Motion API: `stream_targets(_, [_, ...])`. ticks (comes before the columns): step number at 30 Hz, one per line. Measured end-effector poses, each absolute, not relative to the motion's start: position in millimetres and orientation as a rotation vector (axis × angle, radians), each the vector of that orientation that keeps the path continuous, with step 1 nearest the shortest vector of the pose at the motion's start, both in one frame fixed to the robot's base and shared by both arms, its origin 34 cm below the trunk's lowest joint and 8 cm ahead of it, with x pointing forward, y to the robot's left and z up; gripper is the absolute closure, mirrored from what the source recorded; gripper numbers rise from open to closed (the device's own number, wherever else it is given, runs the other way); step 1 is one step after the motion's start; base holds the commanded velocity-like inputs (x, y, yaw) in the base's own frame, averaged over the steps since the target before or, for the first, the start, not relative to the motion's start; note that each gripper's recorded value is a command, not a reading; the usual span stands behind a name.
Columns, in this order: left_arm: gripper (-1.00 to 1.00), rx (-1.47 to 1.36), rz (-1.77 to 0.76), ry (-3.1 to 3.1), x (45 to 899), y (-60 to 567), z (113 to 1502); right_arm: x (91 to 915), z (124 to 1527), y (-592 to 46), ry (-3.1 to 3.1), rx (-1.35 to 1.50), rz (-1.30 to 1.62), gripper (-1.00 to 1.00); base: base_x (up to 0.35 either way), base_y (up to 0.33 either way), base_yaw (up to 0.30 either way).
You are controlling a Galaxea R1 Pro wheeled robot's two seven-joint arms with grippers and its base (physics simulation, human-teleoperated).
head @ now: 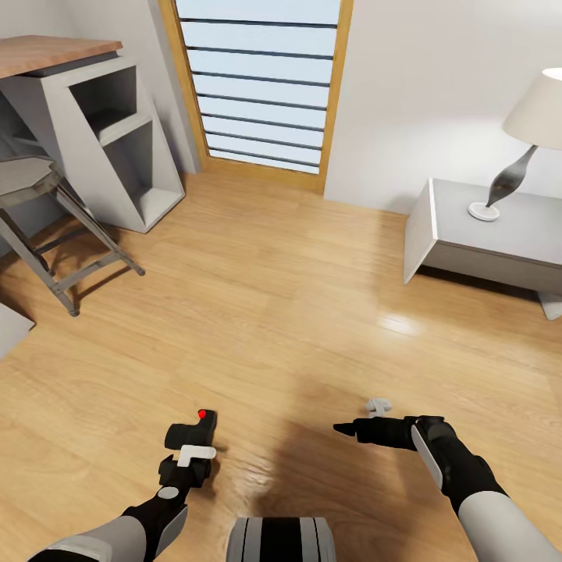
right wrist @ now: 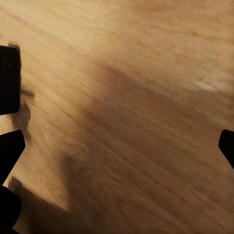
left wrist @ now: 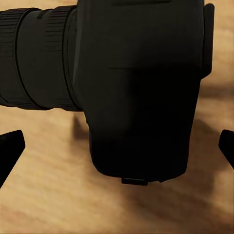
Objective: Attach the digital camera to the camera tripod in the bedroom.
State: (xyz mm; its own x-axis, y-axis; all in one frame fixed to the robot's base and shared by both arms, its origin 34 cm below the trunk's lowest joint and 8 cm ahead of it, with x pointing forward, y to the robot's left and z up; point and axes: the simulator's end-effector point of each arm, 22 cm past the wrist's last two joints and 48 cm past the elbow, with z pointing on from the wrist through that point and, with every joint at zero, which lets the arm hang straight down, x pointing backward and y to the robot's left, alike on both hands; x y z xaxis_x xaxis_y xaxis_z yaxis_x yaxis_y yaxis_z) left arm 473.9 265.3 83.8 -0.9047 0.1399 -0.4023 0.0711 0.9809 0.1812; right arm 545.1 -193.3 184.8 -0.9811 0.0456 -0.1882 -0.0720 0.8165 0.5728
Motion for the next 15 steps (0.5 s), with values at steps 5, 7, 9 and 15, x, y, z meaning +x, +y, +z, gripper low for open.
stream_targets(5, [-1.0,0.149,0.227,2.706,473.2,265.5,83.5,545.1,184.8,-193.3,2.807,-0.021,0.897,-1.0,0.0,0.0,0.0])
stream_targets(7, [-1.0,0.148,0.227,2.707,472.9,265.6,83.3,545.0,184.8,-193.2,2.808,-0.021,0.897,-1.0,0.0,0.0,0.0])
stream_targets(9, [-1.0,0.148,0.228,2.709,472.5,265.7,83.2,545.0,184.8,-193.1,2.808,-0.022,0.897,-1.0,0.0,0.0,0.0])
stream_targets(15, [-1.0,0.151,0.232,2.728,468.9,266.3,81.6,544.9,184.7,-193.0,2.808,-0.022,0.897,-1.0,0.0,0.0,0.0])
